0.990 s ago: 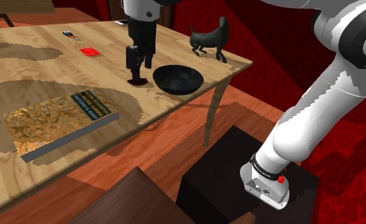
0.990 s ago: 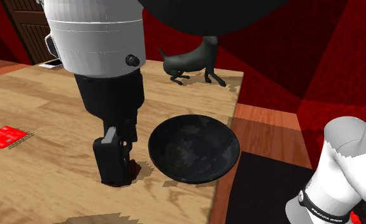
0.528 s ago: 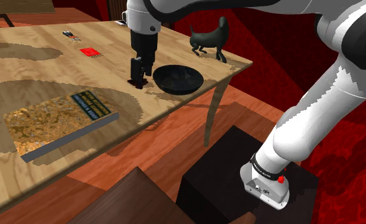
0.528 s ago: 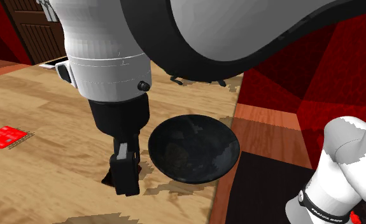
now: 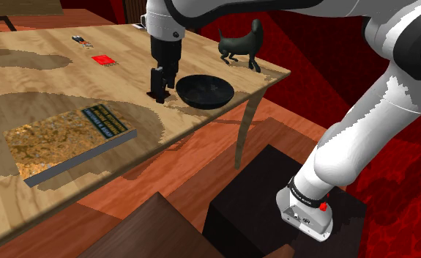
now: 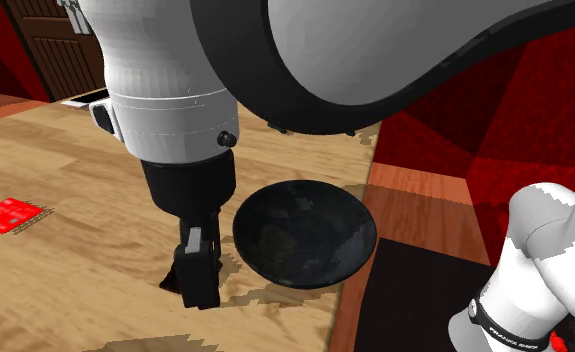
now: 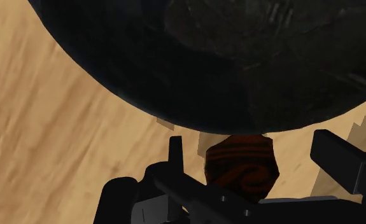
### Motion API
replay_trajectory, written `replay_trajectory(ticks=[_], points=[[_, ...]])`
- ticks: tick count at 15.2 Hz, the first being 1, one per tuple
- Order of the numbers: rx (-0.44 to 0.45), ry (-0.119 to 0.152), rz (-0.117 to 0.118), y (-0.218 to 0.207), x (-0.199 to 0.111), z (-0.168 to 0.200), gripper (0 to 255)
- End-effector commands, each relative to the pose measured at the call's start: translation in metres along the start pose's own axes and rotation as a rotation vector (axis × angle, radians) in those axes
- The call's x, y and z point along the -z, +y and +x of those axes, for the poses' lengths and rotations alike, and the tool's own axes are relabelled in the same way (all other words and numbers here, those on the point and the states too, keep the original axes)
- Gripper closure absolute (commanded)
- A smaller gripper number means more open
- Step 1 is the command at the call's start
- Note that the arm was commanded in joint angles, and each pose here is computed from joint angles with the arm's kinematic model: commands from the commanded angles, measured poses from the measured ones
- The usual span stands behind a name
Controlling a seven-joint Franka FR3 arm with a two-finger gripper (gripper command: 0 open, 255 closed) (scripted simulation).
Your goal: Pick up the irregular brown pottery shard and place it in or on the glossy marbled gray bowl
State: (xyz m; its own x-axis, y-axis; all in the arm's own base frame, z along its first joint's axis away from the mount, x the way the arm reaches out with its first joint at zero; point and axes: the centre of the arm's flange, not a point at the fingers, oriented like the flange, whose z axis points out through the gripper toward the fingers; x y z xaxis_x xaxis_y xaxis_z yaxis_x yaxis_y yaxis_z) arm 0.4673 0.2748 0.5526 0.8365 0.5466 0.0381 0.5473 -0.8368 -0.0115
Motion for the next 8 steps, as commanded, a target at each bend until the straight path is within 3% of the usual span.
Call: replay_trajectory(ticks=[1,8], points=[[0.000,0.000,0.000,0.0000,0.0000,0.0000,255],[0.000,0.000,0.000,0.0005,-0.0023,-0.0003,255]])
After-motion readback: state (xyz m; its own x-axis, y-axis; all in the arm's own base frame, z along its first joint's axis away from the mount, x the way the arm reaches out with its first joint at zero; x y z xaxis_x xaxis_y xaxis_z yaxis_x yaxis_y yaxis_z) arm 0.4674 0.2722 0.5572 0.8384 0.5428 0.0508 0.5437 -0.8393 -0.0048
